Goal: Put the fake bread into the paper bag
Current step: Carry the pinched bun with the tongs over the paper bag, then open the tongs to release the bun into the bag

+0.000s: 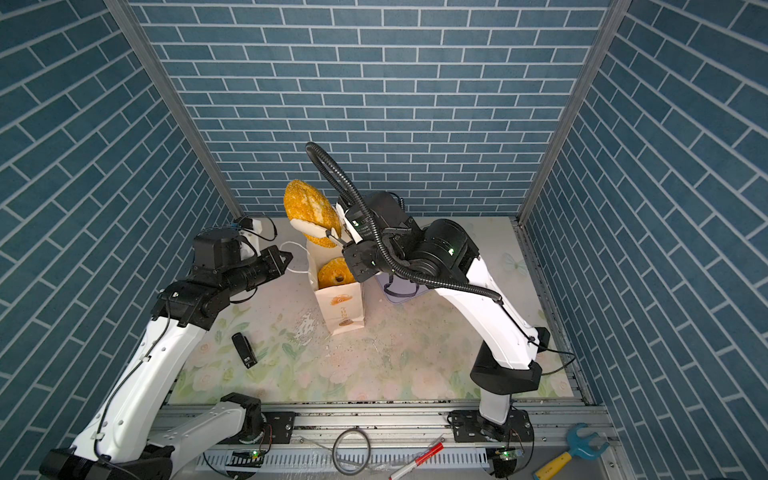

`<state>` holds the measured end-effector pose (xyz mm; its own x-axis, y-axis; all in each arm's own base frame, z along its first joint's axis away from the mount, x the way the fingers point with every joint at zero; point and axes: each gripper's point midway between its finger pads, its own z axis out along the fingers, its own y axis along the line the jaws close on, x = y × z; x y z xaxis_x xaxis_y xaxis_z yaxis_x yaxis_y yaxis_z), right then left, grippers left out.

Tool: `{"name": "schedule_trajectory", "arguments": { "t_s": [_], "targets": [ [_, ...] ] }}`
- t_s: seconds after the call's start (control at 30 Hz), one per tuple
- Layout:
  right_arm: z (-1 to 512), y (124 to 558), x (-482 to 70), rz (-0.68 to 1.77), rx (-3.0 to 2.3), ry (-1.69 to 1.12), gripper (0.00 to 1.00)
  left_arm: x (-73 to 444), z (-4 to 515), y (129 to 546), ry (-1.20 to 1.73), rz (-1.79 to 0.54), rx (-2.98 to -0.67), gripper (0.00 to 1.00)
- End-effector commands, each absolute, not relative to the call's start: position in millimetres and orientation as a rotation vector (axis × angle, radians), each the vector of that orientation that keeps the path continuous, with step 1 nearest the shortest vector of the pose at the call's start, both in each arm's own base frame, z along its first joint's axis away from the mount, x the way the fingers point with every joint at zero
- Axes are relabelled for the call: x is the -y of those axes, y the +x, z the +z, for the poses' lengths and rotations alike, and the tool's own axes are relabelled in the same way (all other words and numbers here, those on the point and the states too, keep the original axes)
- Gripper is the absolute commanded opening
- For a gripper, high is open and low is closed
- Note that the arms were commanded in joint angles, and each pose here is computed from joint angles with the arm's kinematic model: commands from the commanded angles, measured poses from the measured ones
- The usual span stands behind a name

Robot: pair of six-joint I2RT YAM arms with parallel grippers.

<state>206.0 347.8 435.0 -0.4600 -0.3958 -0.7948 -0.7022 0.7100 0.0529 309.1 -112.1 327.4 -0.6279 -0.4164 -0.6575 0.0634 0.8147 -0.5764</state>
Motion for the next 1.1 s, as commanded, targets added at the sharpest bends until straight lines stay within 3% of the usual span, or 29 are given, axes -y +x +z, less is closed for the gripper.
{"name": "schedule_trajectory", "arguments": {
  "t_s": [0.0,0.47,0.57,0.83,1.07],
  "targets": [
    [433.0,202.3,-357.3,0.508,-2.107,-0.832,0.34,113.7,342.1,308.9,-0.237,-0.727,-2.107,0.00],
    [380.4,202.0,-337.5,0.316,-2.260,-0.832,0.37,113.2,342.3,307.7,-0.238,-0.723,-2.106,0.00],
    [374.9,201.7,-335.1,0.289,-2.279,-0.839,0.43,112.8,343.3,307.7,-0.238,-0.721,-2.104,0.00],
    [400.5,211.2,-332.2,0.254,-2.185,-0.846,0.55,113.4,345.0,312.0,-0.235,-0.715,-2.107,0.00],
    [436.1,226.3,-328.9,0.270,-2.070,-0.787,0.53,112.6,345.5,313.0,-0.229,-0.702,-2.111,0.00]
  ]
}}
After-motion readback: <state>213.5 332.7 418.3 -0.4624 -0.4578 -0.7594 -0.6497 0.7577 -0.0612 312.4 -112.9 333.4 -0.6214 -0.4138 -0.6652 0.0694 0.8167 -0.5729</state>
